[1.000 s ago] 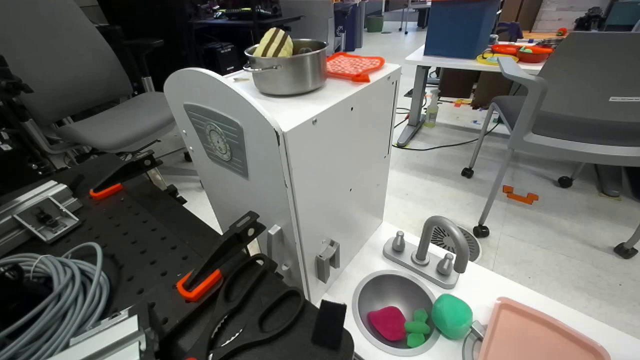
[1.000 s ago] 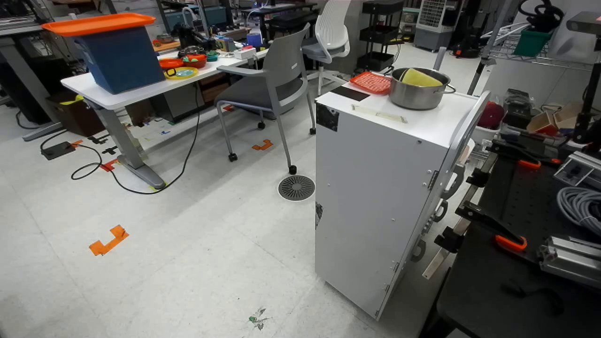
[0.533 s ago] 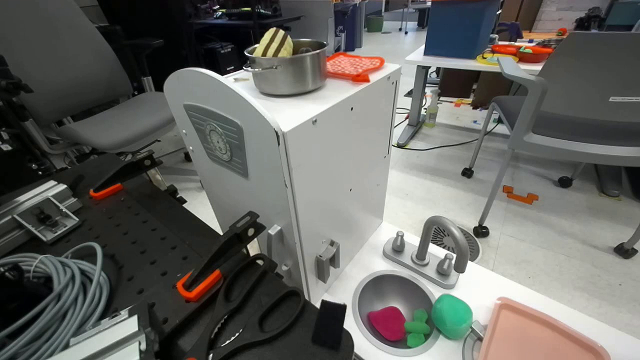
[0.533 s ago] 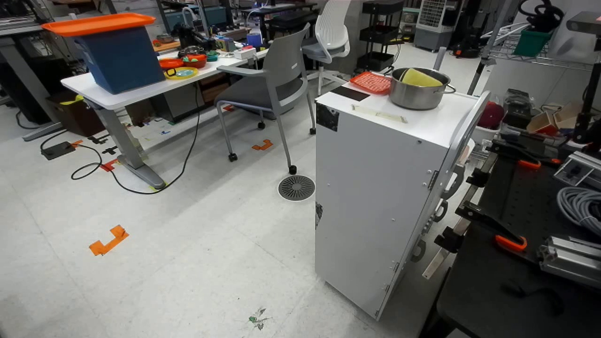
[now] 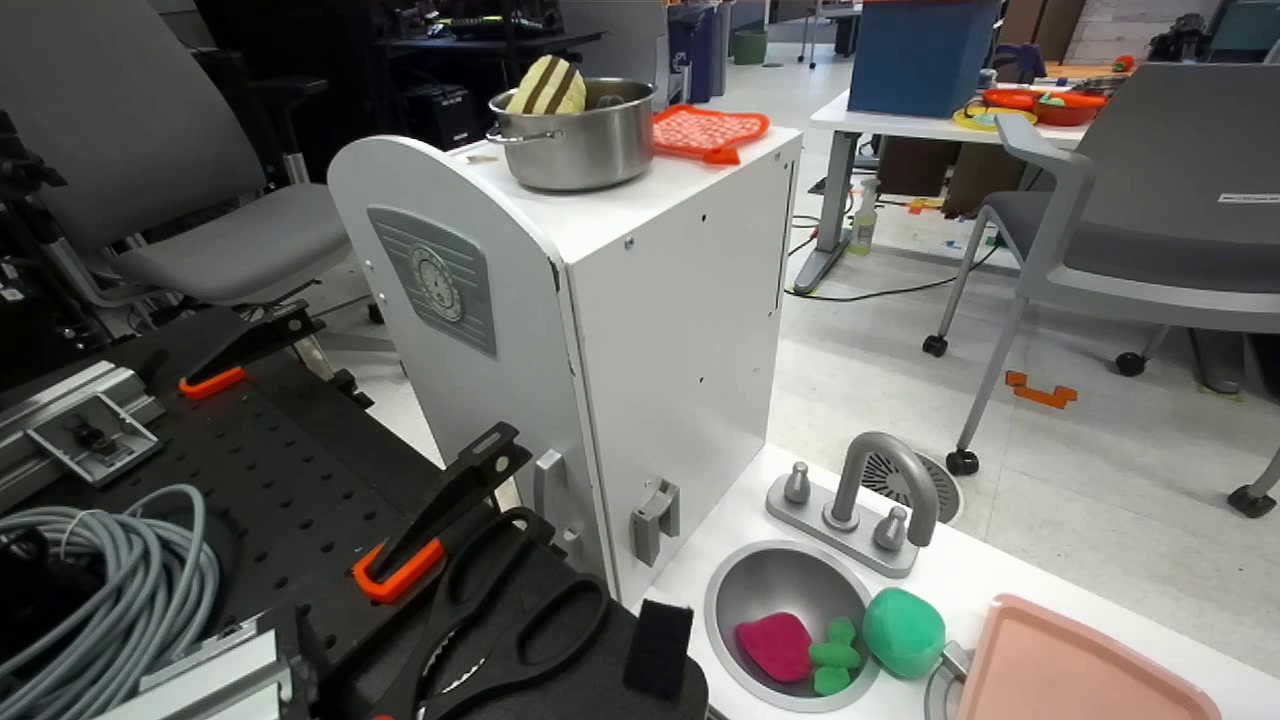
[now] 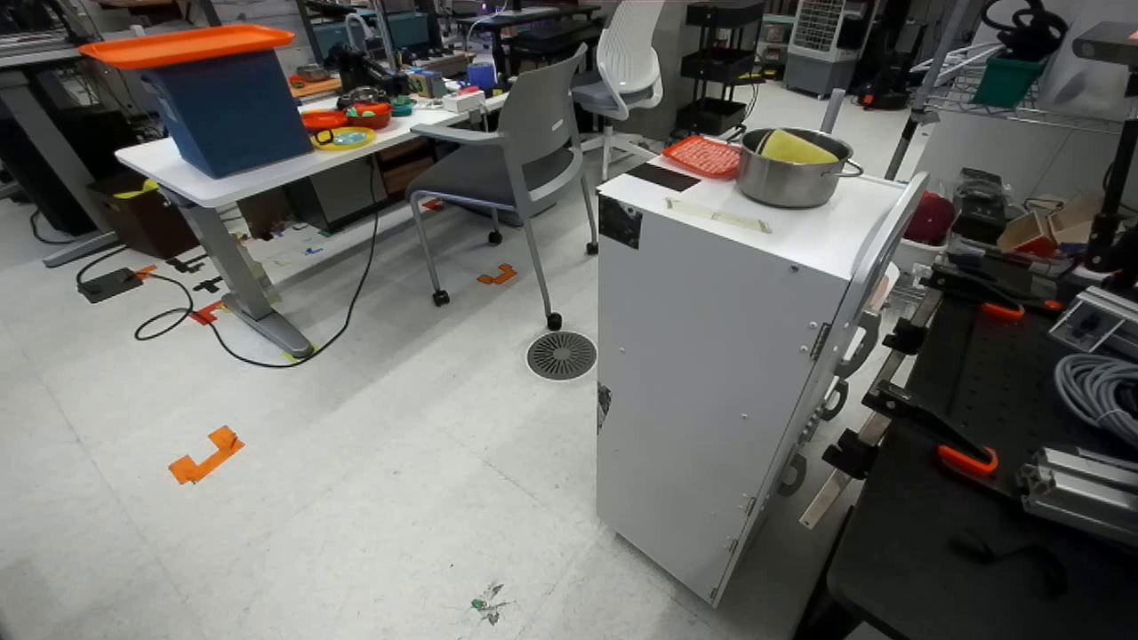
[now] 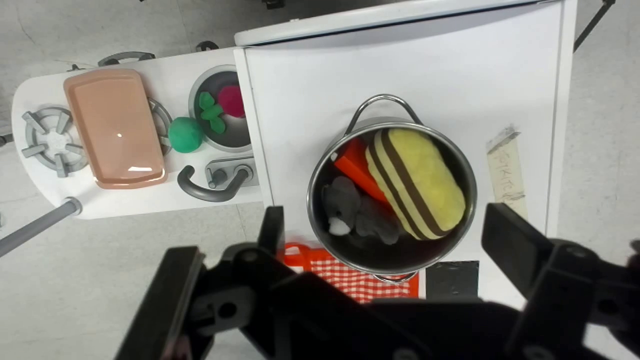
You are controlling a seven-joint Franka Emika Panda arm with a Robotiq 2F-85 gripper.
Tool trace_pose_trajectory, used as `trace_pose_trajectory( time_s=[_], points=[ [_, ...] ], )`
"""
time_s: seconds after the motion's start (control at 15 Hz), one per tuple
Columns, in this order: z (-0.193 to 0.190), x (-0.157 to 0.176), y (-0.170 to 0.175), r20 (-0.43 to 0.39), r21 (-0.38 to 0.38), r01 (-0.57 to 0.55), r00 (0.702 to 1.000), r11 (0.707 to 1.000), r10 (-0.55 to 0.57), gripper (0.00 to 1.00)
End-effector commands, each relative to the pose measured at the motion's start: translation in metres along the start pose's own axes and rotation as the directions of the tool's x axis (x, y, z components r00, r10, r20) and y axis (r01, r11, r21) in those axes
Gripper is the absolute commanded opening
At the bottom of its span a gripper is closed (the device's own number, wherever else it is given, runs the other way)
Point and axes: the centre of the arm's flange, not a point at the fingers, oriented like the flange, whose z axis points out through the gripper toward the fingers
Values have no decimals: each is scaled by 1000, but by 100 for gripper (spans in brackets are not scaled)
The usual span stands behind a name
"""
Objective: Remove the yellow sponge from the pot
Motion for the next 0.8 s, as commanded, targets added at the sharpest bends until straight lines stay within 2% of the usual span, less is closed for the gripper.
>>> trace_pose_trajectory(
  time_s=[0.0, 0.53, 0.73],
  points=[
    [-2, 1, 2, 6, 13, -18, 1000, 1000, 18, 100],
    [-26, 15, 8, -26, 102, -177, 983, 979, 180, 100],
    [-26, 26, 7, -18, 103, -210, 977, 972, 213, 100]
  ],
)
